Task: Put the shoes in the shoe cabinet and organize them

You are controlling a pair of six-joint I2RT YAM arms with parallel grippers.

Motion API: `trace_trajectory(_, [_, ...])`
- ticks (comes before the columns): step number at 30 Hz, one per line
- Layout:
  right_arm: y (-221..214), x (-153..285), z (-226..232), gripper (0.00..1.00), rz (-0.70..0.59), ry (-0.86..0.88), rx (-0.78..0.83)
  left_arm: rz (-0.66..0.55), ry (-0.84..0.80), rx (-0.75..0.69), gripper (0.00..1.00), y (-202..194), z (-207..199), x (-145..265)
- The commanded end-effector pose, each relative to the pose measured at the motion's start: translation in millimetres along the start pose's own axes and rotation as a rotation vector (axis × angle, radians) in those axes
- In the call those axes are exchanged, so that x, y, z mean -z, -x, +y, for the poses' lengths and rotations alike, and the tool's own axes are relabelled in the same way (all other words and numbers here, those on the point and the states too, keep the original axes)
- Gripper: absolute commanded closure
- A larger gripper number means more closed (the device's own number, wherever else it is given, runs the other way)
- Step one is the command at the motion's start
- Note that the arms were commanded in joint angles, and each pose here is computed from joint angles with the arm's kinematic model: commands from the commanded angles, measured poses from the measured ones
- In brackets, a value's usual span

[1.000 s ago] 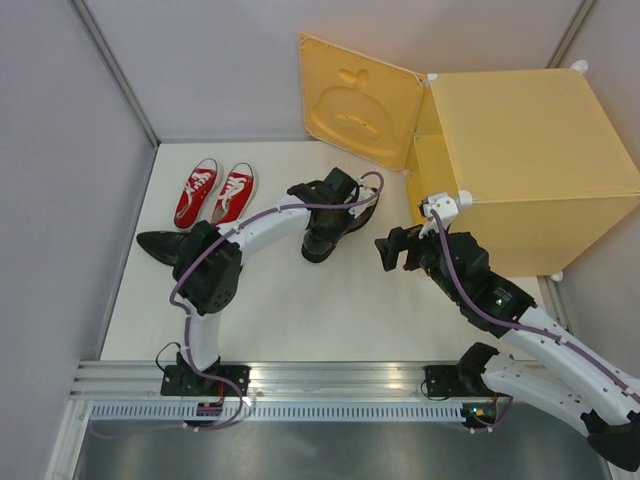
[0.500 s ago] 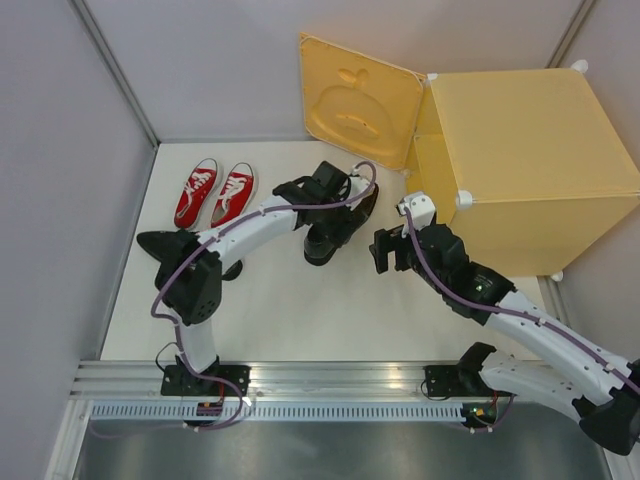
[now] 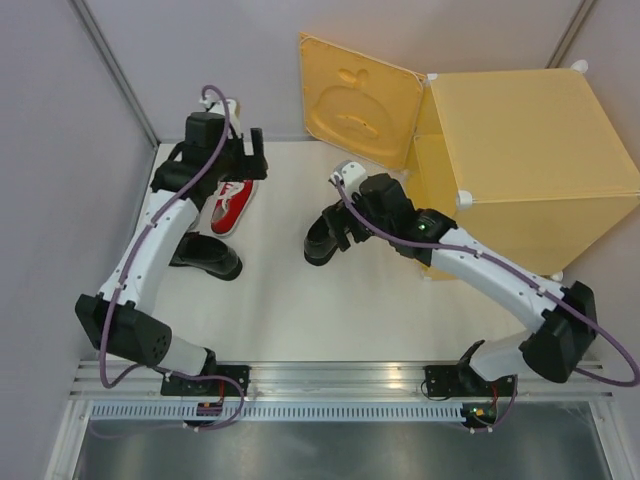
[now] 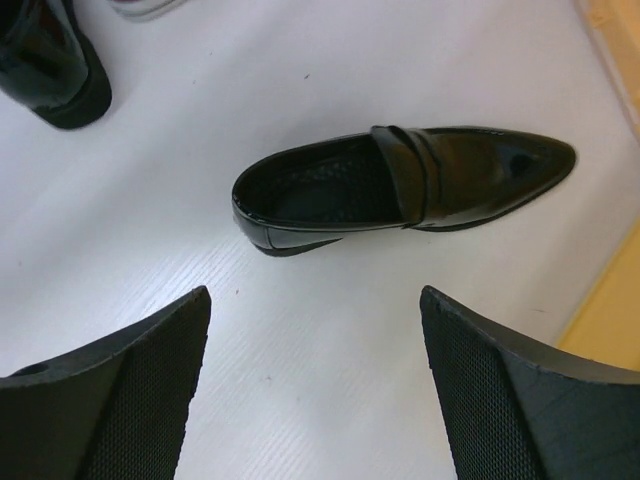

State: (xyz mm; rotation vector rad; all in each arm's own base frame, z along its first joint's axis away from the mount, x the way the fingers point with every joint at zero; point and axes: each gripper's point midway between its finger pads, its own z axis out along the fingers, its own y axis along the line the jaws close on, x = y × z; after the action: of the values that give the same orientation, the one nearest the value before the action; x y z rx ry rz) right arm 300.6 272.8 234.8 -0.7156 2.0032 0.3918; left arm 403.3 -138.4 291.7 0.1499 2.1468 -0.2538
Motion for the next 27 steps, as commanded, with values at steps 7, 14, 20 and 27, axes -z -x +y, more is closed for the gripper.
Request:
trace_trajectory(7, [-32, -65, 51, 0.17, 0.239, 0.206, 0.134, -0.099, 0.387, 0.218, 0.00, -35, 98, 55])
trace_trajectory(14, [-36, -105, 64, 0.24, 0.272, 0.232, 0.183, -0.151, 0.488, 0.197, 0.00, -40, 117, 72])
trace_trajectory(20, [-64, -129, 73, 0.36, 0.364, 0.270, 0.190, -0.136, 0.514, 0.186, 0.00, -45, 122, 70])
trace_trajectory(27, [-99, -140, 81, 0.42, 0.449, 0.293, 0.201, -0.130, 0.511, 0.197, 0.00, -46, 125, 68])
